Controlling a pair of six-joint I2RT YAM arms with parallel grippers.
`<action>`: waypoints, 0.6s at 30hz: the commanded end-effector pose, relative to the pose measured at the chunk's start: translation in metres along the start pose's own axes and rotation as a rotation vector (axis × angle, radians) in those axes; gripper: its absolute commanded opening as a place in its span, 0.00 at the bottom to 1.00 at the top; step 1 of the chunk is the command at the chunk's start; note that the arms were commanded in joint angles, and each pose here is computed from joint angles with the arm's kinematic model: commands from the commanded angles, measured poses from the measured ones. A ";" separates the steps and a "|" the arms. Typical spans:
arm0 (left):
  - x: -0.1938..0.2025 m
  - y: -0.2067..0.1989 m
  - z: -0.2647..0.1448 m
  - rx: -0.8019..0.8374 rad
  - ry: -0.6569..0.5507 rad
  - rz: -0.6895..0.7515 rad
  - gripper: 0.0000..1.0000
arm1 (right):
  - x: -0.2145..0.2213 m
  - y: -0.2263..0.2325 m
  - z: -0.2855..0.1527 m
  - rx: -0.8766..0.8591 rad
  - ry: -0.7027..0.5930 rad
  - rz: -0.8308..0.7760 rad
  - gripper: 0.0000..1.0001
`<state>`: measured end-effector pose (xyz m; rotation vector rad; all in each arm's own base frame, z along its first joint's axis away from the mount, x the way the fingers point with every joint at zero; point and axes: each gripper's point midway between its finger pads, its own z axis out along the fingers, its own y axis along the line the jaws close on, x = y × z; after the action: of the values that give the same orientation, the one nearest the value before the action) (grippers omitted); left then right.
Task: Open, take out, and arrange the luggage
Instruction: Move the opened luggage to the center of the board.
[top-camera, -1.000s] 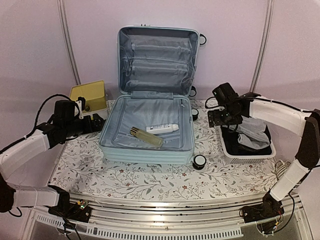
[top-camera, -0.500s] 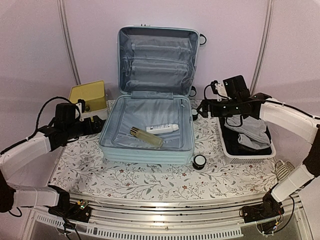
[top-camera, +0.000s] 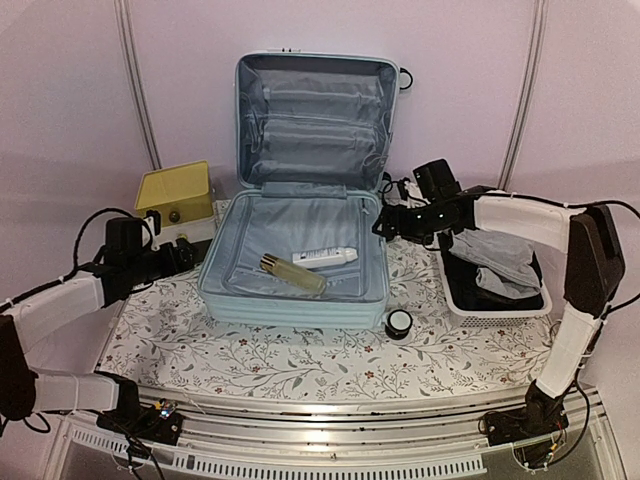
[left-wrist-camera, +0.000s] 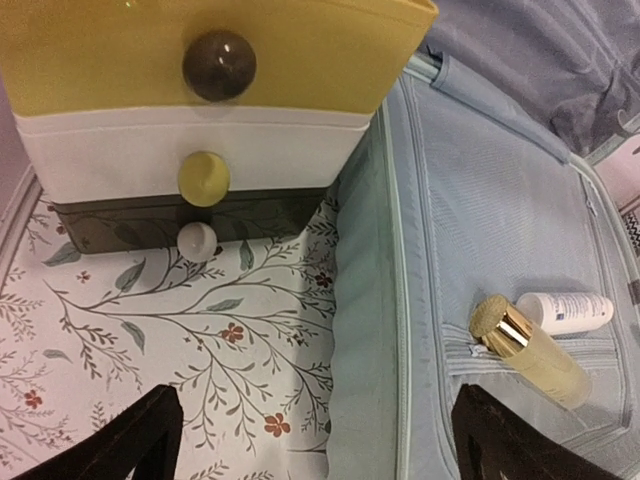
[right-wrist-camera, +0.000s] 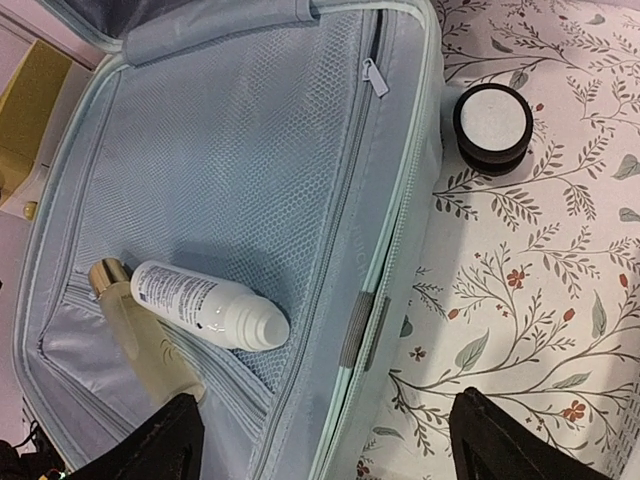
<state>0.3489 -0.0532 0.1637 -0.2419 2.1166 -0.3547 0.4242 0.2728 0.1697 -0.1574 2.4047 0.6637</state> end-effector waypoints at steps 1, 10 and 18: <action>0.013 -0.009 0.013 0.078 0.045 -0.007 0.93 | -0.007 0.001 0.012 0.084 -0.021 0.020 0.85; 0.034 -0.043 0.029 0.235 0.160 0.030 0.76 | -0.005 -0.034 0.031 0.261 -0.026 0.045 0.69; 0.047 -0.062 0.040 0.279 0.218 0.060 0.64 | -0.011 -0.024 0.058 0.216 0.017 -0.011 0.59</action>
<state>0.3523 -0.1144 0.1148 -0.0540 2.2864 -0.6128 0.4634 0.2718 0.1282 -0.0376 2.4676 0.3932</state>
